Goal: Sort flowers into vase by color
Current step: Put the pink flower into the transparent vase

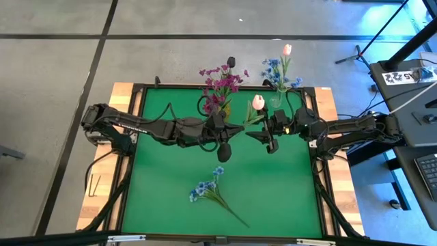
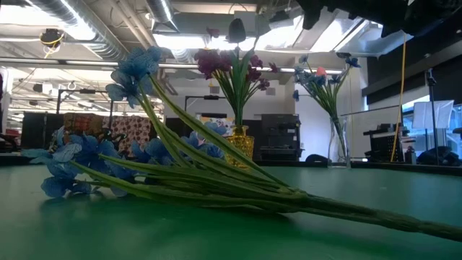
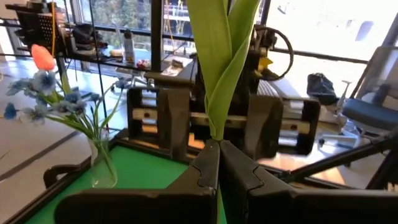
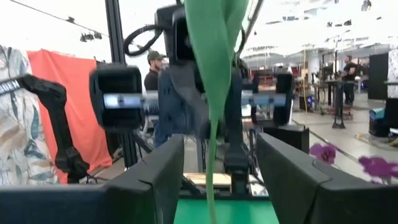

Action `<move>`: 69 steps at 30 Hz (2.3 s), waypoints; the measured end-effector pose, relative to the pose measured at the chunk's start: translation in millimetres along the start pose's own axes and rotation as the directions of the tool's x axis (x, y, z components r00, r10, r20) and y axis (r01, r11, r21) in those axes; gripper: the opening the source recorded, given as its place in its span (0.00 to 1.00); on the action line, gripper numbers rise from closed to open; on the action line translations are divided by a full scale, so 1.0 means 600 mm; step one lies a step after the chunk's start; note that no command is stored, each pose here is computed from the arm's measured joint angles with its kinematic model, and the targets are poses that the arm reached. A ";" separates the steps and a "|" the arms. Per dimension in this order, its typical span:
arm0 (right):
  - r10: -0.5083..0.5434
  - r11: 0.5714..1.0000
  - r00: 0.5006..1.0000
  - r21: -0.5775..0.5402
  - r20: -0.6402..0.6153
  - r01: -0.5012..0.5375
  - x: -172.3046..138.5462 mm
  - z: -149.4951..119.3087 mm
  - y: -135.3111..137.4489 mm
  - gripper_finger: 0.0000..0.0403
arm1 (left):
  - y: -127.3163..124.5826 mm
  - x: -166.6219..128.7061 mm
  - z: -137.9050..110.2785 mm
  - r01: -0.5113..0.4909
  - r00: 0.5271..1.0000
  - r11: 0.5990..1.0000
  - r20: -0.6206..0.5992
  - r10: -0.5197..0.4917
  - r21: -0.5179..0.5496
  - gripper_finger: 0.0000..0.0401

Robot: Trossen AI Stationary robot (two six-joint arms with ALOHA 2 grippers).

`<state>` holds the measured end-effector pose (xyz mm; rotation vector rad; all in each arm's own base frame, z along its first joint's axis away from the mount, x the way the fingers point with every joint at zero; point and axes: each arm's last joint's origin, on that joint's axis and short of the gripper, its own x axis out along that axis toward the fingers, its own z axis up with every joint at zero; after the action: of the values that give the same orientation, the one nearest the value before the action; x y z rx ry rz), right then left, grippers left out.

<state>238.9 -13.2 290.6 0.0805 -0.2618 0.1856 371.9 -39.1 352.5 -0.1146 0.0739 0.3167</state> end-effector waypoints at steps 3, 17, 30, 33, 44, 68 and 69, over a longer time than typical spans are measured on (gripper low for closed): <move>0.005 1.000 0.999 0.008 0.032 -0.005 0.001 0.006 0.001 0.49 | 0.000 0.001 -0.006 -0.002 0.999 1.000 -0.032 0.002 0.005 0.00; -0.006 1.000 0.999 0.029 -0.035 0.007 0.021 0.030 -0.002 0.47 | -0.001 0.003 -0.014 -0.005 0.998 1.000 -0.059 0.005 0.000 0.00; -0.007 1.000 0.998 0.011 -0.062 0.008 0.021 0.026 -0.002 0.03 | -0.001 0.003 -0.016 -0.009 0.998 1.000 -0.067 0.010 0.005 0.00; -0.008 1.000 0.997 0.013 -0.075 0.009 0.016 0.029 0.000 0.04 | -0.001 0.003 -0.015 -0.006 0.998 1.000 -0.067 0.006 0.004 0.00; -0.167 0.985 0.975 -0.071 -0.147 0.158 -0.051 0.077 0.016 0.02 | -0.012 -0.033 0.011 0.021 0.999 0.999 -0.044 -0.019 0.050 0.00; -0.742 0.651 0.658 -0.372 -0.129 0.662 -0.175 0.179 0.030 0.04 | -0.011 -0.129 0.056 -0.169 0.984 0.971 -0.031 0.177 0.169 0.45; -0.743 0.647 0.660 -0.371 -0.110 0.666 -0.176 0.191 0.031 0.04 | -0.012 -0.133 0.058 -0.164 0.985 0.972 -0.030 0.171 0.169 0.44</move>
<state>106.7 -24.6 373.9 -0.1501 0.0203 -0.6488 300.6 -65.8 394.7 0.0504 0.1541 0.4756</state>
